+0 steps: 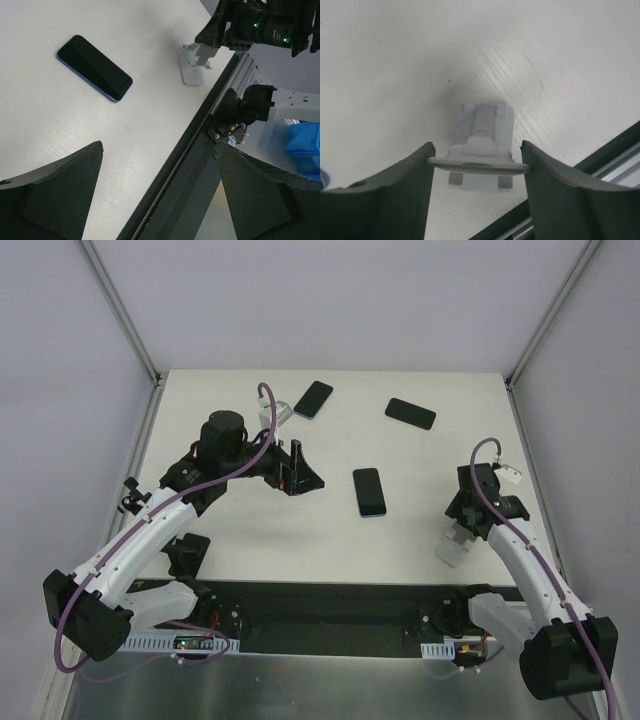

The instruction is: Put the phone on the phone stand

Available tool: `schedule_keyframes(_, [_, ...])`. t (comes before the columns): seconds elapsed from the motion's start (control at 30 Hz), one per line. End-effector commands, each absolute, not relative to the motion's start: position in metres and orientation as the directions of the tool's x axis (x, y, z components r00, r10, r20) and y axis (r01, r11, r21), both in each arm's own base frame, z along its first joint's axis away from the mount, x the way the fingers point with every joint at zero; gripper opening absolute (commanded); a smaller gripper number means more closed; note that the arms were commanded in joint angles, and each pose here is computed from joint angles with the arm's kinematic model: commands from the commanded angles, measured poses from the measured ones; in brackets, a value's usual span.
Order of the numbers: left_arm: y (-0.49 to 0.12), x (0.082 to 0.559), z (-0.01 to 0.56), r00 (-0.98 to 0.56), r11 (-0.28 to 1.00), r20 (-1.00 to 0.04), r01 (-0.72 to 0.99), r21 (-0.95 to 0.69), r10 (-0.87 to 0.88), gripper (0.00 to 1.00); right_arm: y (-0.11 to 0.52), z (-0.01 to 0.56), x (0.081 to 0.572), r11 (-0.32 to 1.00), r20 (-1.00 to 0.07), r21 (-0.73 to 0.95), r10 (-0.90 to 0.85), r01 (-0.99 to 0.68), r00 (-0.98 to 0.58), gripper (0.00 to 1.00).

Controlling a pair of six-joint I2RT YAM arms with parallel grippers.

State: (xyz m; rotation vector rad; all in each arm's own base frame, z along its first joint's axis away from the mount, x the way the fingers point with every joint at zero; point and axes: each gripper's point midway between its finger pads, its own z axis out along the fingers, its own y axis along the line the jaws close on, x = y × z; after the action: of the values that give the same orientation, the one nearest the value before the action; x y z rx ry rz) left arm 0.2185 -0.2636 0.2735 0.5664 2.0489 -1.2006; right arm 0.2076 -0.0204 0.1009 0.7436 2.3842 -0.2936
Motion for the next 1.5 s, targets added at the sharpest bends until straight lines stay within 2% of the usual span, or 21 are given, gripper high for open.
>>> schedule_keyframes(0.0, [-0.266,0.224,0.294,-0.635,0.452,-0.773,0.688,-0.567,-0.003,0.94,-0.025,0.106,0.229,0.785,-0.658,-0.019,0.456,0.619,-0.599,0.53])
schedule_keyframes(0.03, [-0.265,0.225,0.293,-0.634,0.455,-0.773,0.687,-0.566,-0.004,0.94,-0.025,0.106,0.234,0.789,-0.666,-0.019,0.449,0.615,-0.596,0.31])
schedule_keyframes(0.1, [-0.265,0.225,0.293,-0.634,0.456,-0.773,0.688,-0.565,-0.002,0.94,-0.027,0.115,0.246,0.793,-0.698,-0.014,0.428,0.608,-0.575,0.18])
schedule_keyframes(0.13, [-0.265,0.226,0.293,-0.634,0.458,-0.773,0.686,-0.565,-0.004,0.94,-0.031,0.121,0.256,0.786,-0.724,-0.021,0.414,0.617,-0.552,0.08])
schedule_keyframes(0.2, [-0.265,0.227,0.291,-0.640,0.459,-0.769,0.683,-0.569,-0.001,0.94,-0.038,0.135,0.269,0.780,-0.749,-0.035,0.394,0.625,-0.533,0.01])
schedule_keyframes(0.3, [-0.265,0.228,0.290,-0.643,0.459,-0.766,0.680,-0.572,-0.002,0.94,-0.050,0.158,0.303,0.764,-0.781,-0.045,0.376,0.644,-0.500,0.01])
schedule_keyframes(0.43, [-0.263,0.231,0.288,-0.641,0.469,-0.767,0.677,-0.568,-0.004,0.94,-0.060,0.176,0.381,0.803,-0.833,-0.026,0.312,0.595,-0.457,0.01])
schedule_keyframes(0.47, [-0.263,0.231,0.287,-0.642,0.471,-0.767,0.675,-0.567,-0.003,0.94,-0.068,0.195,0.402,0.804,-0.855,0.010,0.315,0.594,-0.412,0.01])
schedule_keyframes(0.53, [-0.264,0.232,0.284,-0.646,0.473,-0.763,0.673,-0.569,0.001,0.94,-0.057,0.189,0.443,0.881,-0.846,0.018,0.265,0.473,-0.462,0.01])
schedule_keyframes(0.57, [-0.264,0.233,0.283,-0.648,0.476,-0.762,0.671,-0.569,0.003,0.94,-0.066,0.222,0.468,0.888,-0.880,0.033,0.243,0.458,-0.408,0.01])
schedule_keyframes(0.63, [-0.264,0.234,0.281,-0.653,0.476,-0.758,0.668,-0.572,0.006,0.94,-0.071,0.210,0.501,0.908,-0.871,-0.042,0.172,0.418,-0.461,0.01])
schedule_keyframes(0.67, [-0.264,0.236,0.281,-0.653,0.478,-0.758,0.667,-0.572,0.004,0.94,-0.077,0.233,0.521,0.907,-0.895,-0.028,0.165,0.421,-0.414,0.01])
schedule_keyframes(0.7, [-0.263,0.237,0.279,-0.657,0.482,-0.754,0.662,-0.574,0.004,0.94,-0.078,0.211,0.539,0.917,-0.877,-0.029,0.168,0.398,-0.451,0.01])
schedule_keyframes(0.8, [-0.261,0.241,0.276,-0.663,0.491,-0.748,0.652,-0.578,-0.001,0.94,-0.092,0.202,0.572,0.936,-0.858,0.002,0.182,0.352,-0.481,0.01])
schedule_keyframes(0.93, [-0.260,0.245,0.271,-0.673,0.500,-0.740,0.642,-0.581,0.003,0.93,-0.097,0.189,0.582,0.965,-0.832,-0.011,0.136,0.261,-0.537,0.01])
schedule_keyframes(1.03, [-0.262,0.245,0.269,-0.685,0.490,-0.729,0.638,-0.594,0.008,0.93,-0.092,0.180,0.586,0.983,-0.821,0.074,0.154,0.166,-0.550,0.01])
schedule_keyframes(1.23, [-0.261,0.246,0.268,-0.686,0.498,-0.728,0.633,-0.593,0.005,0.94,-0.119,0.170,0.582,0.972,-0.810,0.089,0.198,0.218,-0.552,0.01])
schedule_keyframes(1.47, [-0.261,0.246,0.271,-0.679,0.489,-0.734,0.642,-0.590,0.007,0.93,-0.121,0.147,0.561,0.970,-0.756,0.115,0.226,0.216,-0.614,0.01])
